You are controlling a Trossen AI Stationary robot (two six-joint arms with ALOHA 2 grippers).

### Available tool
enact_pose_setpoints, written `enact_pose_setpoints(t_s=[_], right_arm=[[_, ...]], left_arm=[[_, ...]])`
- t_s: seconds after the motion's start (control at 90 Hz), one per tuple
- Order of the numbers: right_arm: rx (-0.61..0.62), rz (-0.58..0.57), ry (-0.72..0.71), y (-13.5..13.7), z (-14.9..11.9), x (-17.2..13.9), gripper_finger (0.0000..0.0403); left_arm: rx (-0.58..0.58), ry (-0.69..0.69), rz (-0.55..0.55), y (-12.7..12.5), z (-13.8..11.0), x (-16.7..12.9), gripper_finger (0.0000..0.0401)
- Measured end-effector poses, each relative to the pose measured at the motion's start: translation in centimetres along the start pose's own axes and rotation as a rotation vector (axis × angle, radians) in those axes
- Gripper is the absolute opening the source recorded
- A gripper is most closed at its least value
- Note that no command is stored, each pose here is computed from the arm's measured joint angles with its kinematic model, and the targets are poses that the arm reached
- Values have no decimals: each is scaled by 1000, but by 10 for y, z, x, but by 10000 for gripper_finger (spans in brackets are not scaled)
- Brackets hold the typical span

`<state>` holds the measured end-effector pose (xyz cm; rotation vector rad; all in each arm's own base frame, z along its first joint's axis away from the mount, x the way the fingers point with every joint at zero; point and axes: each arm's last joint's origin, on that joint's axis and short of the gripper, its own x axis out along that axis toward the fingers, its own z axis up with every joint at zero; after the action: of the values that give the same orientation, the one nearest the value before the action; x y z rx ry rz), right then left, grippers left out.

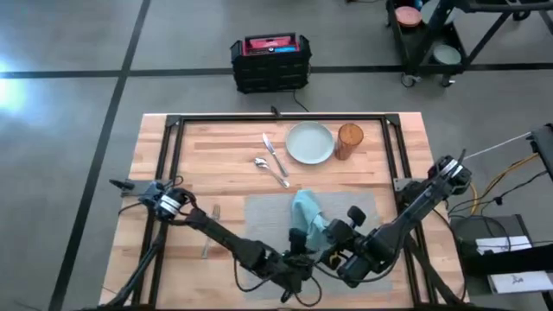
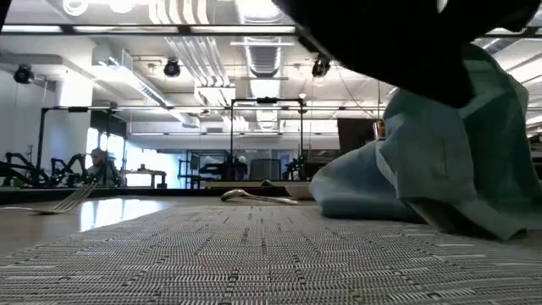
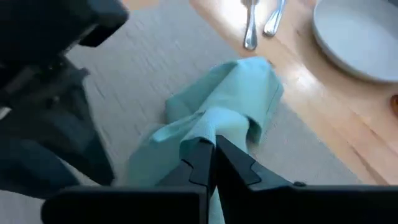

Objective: Set table place
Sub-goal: Fold the blue napkin on the gray placemat

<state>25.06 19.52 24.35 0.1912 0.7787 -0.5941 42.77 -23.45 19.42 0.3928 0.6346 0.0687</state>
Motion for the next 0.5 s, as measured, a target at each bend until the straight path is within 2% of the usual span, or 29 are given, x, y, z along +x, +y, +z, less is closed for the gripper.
enact_pose_setpoints(t_s=[0.156,0.278,0.378,0.5], right_arm=[[-1,-18,-27,1,2,4,0],[-8,-16,-28,1,2,4,0],[-5,-12,-30,1,3,3,0],[-12,-4,-21,2,3,3,0]], left_arm=[[-103,11,-3,10,8,-18,115],[-201,21,-13,12,8,-19,114],[-221,10,-70,11,9,-15,120],[-224,8,-84,10,8,-11,144]])
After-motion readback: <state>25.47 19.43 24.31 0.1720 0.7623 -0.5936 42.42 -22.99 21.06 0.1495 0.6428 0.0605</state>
